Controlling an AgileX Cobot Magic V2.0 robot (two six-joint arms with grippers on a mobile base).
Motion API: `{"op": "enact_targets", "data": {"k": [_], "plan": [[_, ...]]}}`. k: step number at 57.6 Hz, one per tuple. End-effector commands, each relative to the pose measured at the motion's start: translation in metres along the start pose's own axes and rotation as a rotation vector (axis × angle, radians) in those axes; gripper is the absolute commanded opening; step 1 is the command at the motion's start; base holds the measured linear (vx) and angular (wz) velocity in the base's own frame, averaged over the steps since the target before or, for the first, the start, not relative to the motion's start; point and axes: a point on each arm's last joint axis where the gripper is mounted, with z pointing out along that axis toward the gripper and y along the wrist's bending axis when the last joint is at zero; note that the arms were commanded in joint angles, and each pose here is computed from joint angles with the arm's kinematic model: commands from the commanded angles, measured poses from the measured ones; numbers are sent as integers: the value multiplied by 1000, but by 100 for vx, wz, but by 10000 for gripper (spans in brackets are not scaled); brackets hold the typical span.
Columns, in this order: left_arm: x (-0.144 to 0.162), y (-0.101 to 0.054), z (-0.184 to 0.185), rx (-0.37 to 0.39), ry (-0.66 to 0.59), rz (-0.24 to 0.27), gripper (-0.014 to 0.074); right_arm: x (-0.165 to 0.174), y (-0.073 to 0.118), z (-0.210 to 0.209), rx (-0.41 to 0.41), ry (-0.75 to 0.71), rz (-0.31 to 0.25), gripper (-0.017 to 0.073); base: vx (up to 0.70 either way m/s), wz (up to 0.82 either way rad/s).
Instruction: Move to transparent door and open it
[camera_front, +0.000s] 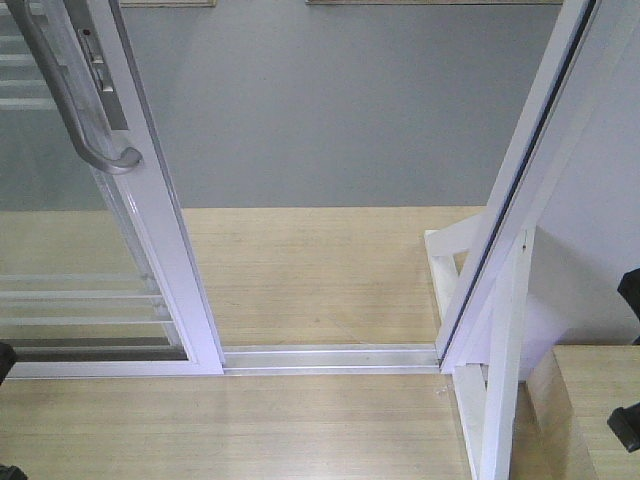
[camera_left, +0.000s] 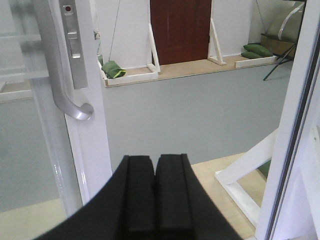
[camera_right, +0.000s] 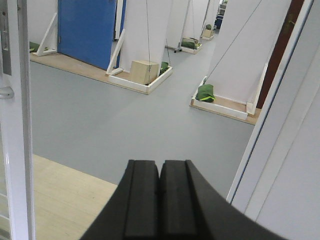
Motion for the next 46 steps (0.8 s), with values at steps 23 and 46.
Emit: {"op": "enact_targets", "data": {"k": [23,46], "plan": [[5,-1,2,10,-29,-14,-6,-17,-3,-1,13,-101,-3,0,0,0],[5,-1,2,10,-29,-14,-6,11,3,-5,11,-113,-8,0,0,0]]}}
